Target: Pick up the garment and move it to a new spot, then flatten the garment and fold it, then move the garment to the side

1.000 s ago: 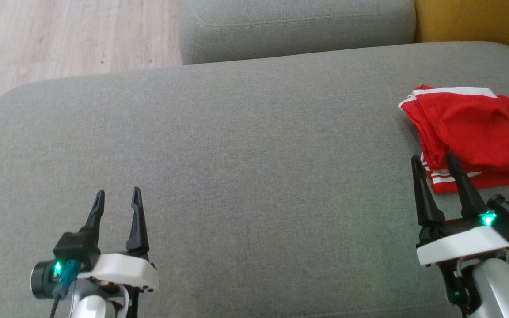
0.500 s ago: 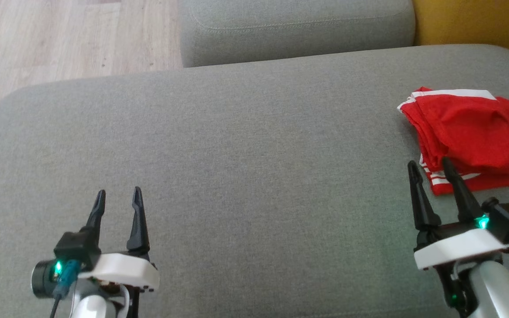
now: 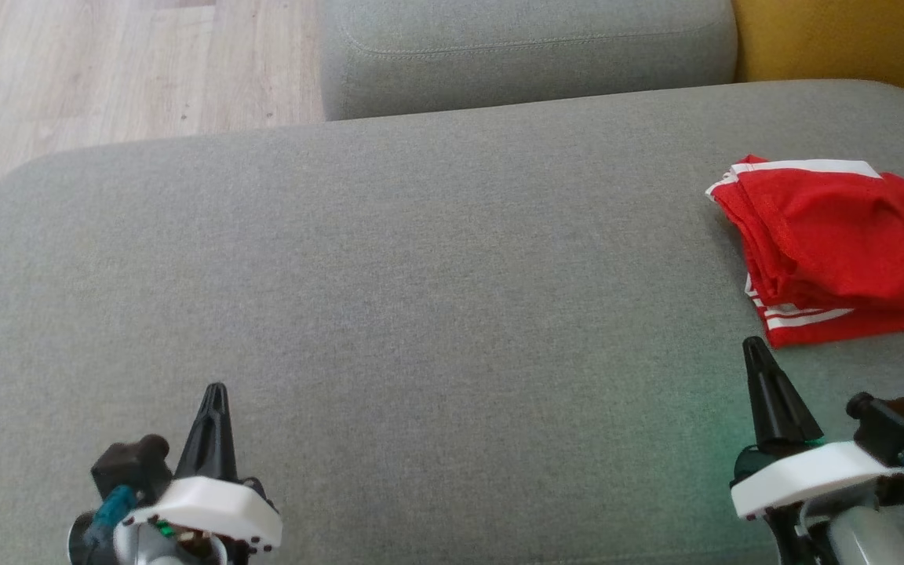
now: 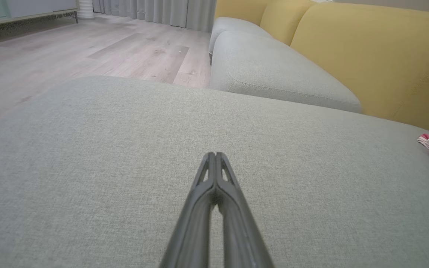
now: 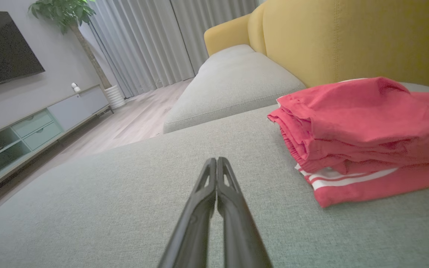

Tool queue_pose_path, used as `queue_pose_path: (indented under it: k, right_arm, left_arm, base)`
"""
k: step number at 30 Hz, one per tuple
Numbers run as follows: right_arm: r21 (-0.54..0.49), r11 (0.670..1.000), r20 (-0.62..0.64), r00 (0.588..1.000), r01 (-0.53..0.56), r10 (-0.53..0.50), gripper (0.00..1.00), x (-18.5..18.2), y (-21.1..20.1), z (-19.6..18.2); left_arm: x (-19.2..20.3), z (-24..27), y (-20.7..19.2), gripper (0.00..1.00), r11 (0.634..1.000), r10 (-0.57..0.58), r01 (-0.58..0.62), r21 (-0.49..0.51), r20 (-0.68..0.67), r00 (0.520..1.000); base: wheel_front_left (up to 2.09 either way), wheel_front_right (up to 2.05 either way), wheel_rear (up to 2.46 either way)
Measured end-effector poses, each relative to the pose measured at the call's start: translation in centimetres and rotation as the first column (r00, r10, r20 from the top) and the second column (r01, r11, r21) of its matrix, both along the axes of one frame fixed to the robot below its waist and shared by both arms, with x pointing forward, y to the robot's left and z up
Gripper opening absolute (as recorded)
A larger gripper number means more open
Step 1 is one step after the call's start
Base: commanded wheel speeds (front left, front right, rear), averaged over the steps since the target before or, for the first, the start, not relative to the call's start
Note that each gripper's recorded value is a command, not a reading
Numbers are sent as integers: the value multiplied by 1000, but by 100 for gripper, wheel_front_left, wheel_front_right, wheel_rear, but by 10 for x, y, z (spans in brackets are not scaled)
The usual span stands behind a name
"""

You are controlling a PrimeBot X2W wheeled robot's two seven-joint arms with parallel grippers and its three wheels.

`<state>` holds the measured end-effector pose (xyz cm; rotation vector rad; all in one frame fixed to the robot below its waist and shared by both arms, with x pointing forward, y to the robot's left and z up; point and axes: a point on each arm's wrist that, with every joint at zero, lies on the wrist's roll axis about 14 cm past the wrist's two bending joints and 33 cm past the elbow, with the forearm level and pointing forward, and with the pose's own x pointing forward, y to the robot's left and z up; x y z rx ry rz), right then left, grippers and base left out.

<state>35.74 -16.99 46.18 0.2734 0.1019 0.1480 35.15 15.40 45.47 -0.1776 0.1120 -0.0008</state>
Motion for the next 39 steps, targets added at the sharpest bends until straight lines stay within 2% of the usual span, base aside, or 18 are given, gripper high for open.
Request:
queue_pose_path:
  k: [19, 29, 39]
  right_arm:
    - [193, 977, -51, 995, 88, -80, 0, 3, -12, 0]
    - [293, 948, -86, 991, 127, -106, 0, 5, -15, -1]
    - [388, 907, -113, 985, 165, -131, 0, 6, -21, -1]
  left_arm:
    - [0, -8, 10, 0, 974, 54, -67, -216, -66, 996]
    - [0, -10, 13, 0, 940, 67, -95, -327, -95, 993]
    - [5, -7, 17, 0, 892, 82, -120, -437, -104, 991]
  base:
    - [0, 0, 0]
    - [0, 0, 0]
    - [0, 0, 0]
